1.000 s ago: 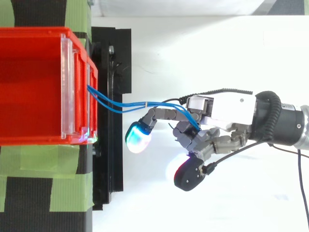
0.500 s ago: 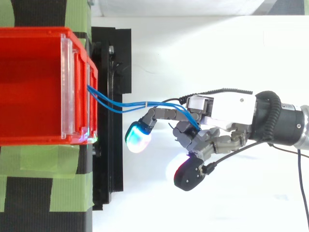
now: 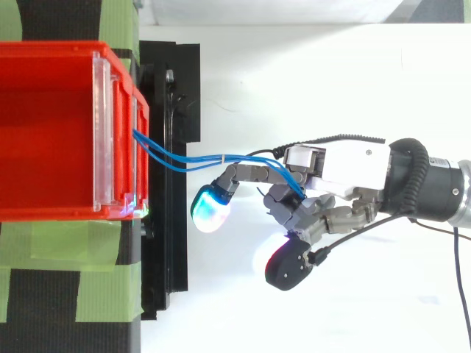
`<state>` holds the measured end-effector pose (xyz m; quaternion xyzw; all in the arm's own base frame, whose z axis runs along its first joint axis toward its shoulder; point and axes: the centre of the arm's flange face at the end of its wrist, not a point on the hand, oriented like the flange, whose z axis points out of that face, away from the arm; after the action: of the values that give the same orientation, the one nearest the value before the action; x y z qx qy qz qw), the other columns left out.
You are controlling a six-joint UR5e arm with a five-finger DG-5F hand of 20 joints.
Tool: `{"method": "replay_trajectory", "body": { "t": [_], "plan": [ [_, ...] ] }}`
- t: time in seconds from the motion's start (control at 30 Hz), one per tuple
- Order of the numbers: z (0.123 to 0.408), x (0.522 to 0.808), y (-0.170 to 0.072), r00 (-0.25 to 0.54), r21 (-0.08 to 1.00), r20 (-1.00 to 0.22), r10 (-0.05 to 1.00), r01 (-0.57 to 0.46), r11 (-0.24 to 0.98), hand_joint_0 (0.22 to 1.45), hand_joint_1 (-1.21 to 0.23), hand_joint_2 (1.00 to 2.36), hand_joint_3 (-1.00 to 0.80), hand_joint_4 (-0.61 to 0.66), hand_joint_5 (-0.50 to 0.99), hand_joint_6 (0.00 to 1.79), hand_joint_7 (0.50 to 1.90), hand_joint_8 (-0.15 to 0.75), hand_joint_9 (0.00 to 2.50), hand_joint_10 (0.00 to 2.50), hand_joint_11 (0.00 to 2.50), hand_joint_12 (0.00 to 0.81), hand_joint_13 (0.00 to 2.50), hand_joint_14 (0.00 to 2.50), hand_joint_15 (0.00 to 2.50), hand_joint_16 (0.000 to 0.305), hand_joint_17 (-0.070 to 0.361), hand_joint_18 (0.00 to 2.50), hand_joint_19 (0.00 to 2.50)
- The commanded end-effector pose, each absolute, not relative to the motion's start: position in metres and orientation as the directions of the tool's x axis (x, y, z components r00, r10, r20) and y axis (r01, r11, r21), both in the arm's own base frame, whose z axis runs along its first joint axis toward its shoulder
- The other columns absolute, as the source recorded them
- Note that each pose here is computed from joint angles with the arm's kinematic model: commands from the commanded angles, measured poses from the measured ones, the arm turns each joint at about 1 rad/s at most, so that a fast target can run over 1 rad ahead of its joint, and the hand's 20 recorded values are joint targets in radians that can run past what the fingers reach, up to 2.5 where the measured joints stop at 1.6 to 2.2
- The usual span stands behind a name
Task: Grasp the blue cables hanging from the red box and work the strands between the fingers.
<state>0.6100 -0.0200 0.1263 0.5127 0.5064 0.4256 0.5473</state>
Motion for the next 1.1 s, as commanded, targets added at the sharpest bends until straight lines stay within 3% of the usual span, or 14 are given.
{"method": "replay_trajectory", "body": {
  "t": [0.0, 0.43, 0.63, 0.83, 1.07],
  "plan": [
    [0.126, 0.61, -0.02, 0.125, 0.992, -0.118, 0.985, 0.053, 0.112, 0.67, -0.58, 1.0, -1.0, 0.24, 0.06, 0.01, 1.11, 0.43, 0.95, 2.5, 2.5, 0.546, 1.37, 2.5, 1.51, 0.073, 0.164, 1.59, 0.4],
    [0.13, 0.614, -0.021, 0.131, 0.995, -0.084, 0.988, 0.059, 0.077, 0.67, -0.58, 1.0, -1.0, 0.24, 0.07, 0.01, 1.11, 0.43, 0.95, 2.5, 2.5, 0.546, 1.37, 2.5, 1.51, 0.073, 0.164, 1.59, 0.4],
    [0.157, 0.634, -0.023, 0.15, 0.995, -0.044, 0.988, 0.091, 0.031, 0.67, -0.58, 1.0, -1.0, 0.24, 0.07, 0.01, 1.11, 0.43, 0.95, 2.5, 2.5, 0.546, 1.37, 2.5, 1.51, 0.073, 0.164, 1.59, 0.4],
    [0.182, 0.618, -0.028, 0.16, 0.973, -0.018, 0.987, 0.229, -0.02, 0.67, -0.58, 1.0, -1.0, 0.24, 0.07, 0.01, 1.11, 0.43, 0.95, 2.5, 2.5, 0.546, 1.37, 2.5, 1.51, 0.073, 0.164, 1.59, 0.4],
    [0.201, 0.613, -0.033, 0.171, 0.974, 0.01, 0.985, 0.223, -0.049, 0.67, -0.58, 1.0, -1.0, 0.24, 0.07, 0.01, 1.11, 0.43, 0.95, 2.5, 2.5, 0.546, 1.37, 2.5, 1.51, 0.073, 0.164, 1.59, 0.4]
  ]
}}
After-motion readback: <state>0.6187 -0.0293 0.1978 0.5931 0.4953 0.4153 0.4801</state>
